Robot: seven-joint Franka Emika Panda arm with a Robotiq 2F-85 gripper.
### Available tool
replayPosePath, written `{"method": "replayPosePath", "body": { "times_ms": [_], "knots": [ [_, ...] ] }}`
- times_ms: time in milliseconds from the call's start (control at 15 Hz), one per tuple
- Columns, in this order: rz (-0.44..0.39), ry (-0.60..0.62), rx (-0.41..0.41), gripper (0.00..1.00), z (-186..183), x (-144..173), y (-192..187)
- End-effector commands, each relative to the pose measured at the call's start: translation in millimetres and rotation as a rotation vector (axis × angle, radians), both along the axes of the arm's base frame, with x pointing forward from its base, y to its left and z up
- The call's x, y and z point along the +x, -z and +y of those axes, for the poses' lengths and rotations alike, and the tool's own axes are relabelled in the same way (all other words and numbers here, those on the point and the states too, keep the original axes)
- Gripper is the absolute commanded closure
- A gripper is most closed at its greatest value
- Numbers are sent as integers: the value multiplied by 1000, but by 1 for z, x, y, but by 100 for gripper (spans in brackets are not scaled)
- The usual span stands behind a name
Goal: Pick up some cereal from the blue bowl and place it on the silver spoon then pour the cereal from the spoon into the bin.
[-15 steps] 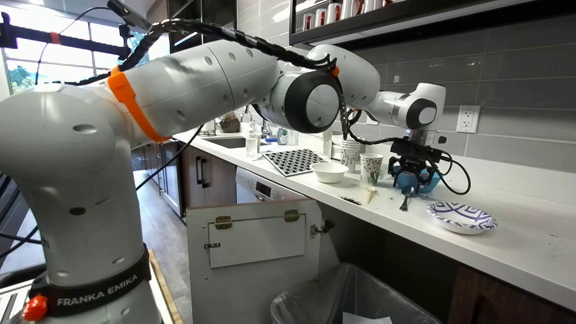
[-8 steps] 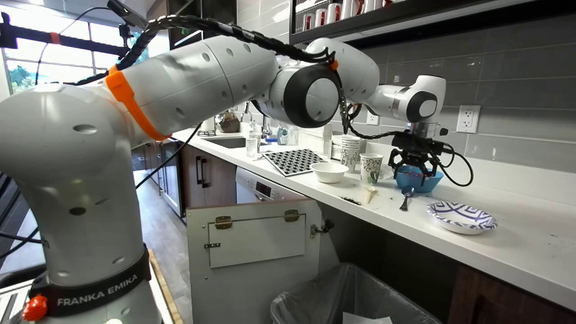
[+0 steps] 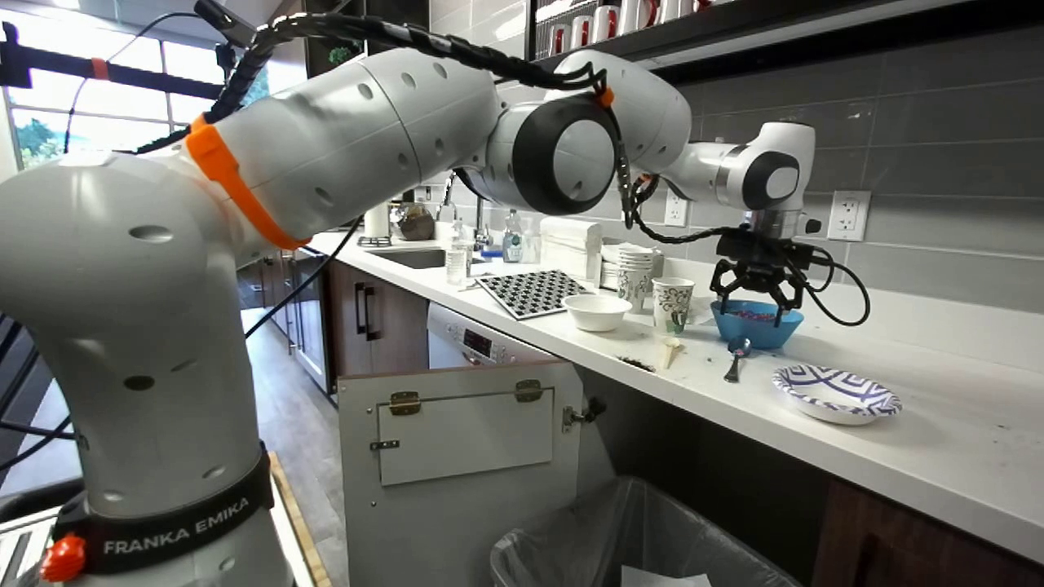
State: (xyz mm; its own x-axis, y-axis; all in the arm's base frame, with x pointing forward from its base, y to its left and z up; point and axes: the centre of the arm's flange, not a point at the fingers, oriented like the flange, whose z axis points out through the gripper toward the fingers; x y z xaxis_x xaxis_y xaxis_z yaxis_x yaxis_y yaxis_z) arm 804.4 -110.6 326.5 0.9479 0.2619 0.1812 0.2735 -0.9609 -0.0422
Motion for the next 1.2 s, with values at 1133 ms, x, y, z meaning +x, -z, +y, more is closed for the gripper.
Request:
{"method": "replayPosePath", "body": {
  "times_ms": [1133],
  "knots": [
    [196, -68, -219, 0, 34, -93, 44]
  ]
}}
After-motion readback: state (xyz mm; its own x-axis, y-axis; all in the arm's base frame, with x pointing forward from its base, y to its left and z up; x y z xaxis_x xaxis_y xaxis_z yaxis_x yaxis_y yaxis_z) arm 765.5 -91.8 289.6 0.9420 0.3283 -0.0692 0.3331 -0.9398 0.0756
